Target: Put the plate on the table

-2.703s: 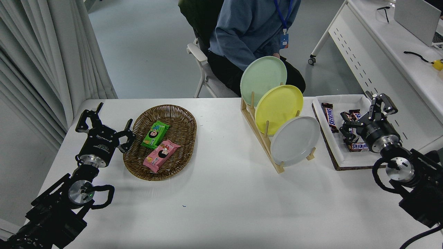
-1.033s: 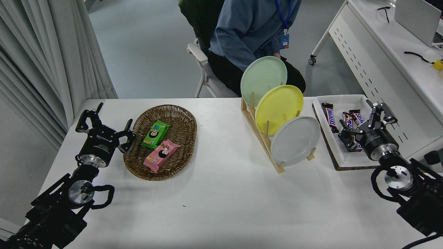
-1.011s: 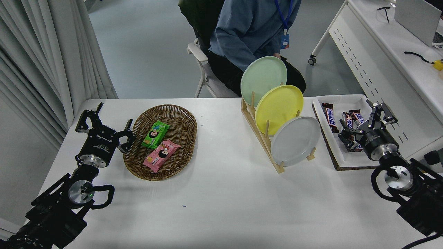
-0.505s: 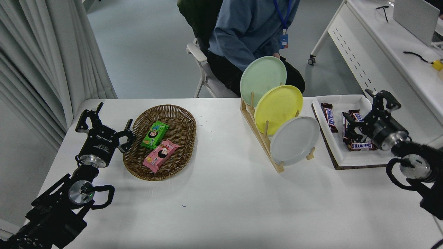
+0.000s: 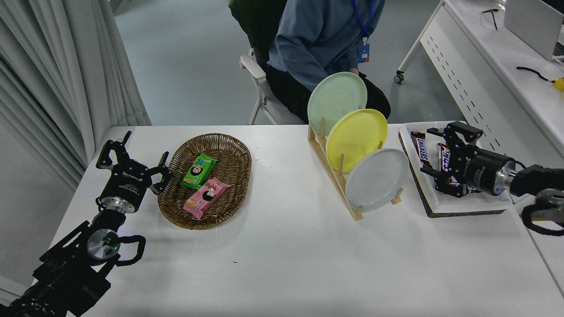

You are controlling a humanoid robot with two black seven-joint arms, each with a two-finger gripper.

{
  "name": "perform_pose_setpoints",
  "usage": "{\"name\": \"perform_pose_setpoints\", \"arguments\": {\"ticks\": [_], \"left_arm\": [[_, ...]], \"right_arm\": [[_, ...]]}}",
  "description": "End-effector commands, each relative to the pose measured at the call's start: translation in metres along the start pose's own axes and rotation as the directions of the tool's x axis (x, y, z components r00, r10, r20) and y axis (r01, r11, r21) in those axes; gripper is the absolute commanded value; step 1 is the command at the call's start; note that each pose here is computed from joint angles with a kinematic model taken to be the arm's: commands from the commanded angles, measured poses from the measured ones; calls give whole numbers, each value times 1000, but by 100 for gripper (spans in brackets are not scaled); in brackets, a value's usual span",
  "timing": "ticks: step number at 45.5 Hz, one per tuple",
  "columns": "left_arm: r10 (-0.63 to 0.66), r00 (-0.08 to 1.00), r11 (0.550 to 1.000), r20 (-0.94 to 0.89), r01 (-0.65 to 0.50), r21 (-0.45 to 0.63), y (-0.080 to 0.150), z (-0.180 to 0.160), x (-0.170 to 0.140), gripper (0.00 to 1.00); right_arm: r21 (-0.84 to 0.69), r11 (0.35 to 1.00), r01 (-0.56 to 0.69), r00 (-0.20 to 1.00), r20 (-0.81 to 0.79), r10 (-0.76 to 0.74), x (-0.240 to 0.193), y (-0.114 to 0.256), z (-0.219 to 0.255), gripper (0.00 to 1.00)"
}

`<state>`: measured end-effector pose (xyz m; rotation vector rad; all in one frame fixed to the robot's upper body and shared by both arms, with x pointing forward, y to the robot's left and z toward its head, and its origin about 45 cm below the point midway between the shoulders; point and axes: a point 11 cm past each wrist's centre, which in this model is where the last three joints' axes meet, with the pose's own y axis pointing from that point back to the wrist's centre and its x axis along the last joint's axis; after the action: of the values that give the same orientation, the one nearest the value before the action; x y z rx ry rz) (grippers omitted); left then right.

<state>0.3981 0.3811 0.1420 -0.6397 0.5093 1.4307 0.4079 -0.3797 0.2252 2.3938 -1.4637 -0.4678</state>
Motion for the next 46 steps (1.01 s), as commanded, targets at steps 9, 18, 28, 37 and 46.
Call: {"name": "perform_pose_setpoints", "arguments": {"ticks": [9, 18, 28, 37, 46], "left_arm": [[0, 1000, 1000, 1, 0, 0, 0, 0, 0, 100], [0, 1000, 1000, 1, 0, 0, 0, 0, 0, 100], [0, 1000, 1000, 1, 0, 0, 0, 0, 0, 100], [0, 1000, 1000, 0, 0, -1, 0, 1, 0, 100], [1, 1000, 1000, 1, -1, 0, 0, 0, 1, 100]], "right_arm": [[-126, 991, 34, 996, -80, -45, -5, 20, -12, 99], [-250, 968, -19, 1000, 11, 22, -5, 17, -3, 99], [-197, 980, -3, 999, 37, 11, -22, -3, -21, 99], [-139, 989, 49, 996, 82, -38, -46, -28, -34, 99], [-261, 965, 38, 998, 61, -22, -51, -49, -16, 99]]}}
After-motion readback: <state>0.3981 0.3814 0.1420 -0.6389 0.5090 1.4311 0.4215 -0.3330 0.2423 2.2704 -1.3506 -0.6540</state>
